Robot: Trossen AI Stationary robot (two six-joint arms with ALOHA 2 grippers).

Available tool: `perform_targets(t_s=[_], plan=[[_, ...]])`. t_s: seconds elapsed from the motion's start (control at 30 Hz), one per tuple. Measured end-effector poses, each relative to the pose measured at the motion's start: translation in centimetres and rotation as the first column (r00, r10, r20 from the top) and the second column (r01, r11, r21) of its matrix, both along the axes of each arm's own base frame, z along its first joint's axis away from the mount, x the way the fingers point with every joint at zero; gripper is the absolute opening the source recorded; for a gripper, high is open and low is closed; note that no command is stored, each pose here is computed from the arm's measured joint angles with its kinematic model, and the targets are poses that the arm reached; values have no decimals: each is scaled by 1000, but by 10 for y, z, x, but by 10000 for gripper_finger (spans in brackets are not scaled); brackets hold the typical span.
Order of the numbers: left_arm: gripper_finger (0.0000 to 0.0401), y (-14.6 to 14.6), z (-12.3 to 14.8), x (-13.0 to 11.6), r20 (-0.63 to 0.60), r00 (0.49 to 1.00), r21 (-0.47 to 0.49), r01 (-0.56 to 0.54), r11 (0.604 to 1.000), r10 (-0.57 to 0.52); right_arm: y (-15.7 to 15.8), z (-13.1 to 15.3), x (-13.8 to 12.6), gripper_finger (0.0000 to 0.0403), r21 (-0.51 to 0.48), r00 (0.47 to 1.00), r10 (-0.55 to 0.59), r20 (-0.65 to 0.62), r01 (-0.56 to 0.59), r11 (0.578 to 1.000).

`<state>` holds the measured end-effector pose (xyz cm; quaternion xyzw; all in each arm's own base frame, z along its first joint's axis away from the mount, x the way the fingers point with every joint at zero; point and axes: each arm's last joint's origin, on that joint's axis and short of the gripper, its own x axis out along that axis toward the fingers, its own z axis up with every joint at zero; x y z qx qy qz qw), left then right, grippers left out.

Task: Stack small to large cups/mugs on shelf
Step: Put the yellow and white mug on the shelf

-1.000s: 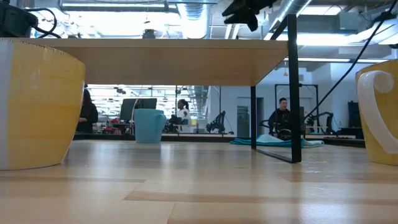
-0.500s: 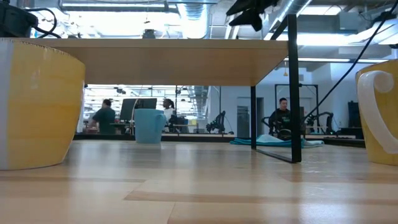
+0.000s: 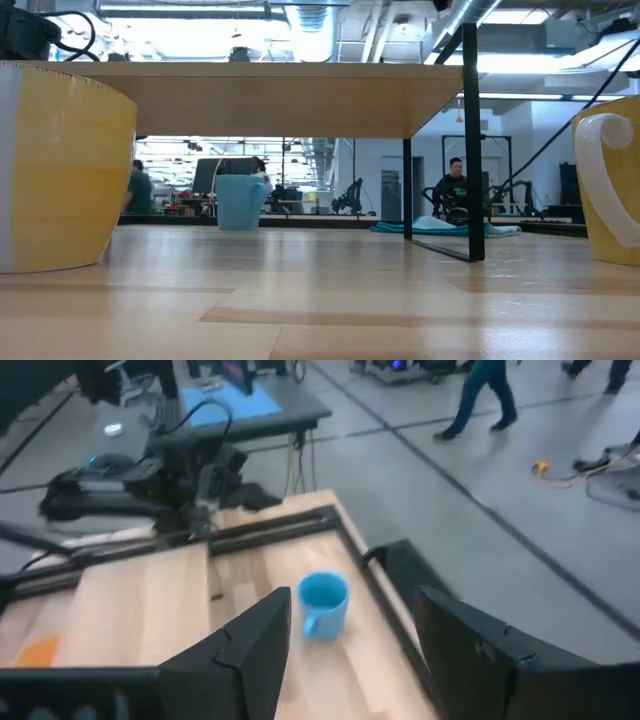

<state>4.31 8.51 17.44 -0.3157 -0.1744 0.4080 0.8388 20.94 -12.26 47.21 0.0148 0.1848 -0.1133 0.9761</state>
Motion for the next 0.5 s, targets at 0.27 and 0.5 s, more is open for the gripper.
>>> perform_targets(t_s=[0.27, 0.5], plan=[[308, -1, 1, 2, -25, 997, 25, 73, 997, -72, 38, -25, -22, 233, 199, 943, 121, -311, -60, 978], [308, -1, 0, 2, -26, 997, 24, 72, 997, -71, 78, -44, -33, 233, 448, 798, 231, -556, 54, 892]])
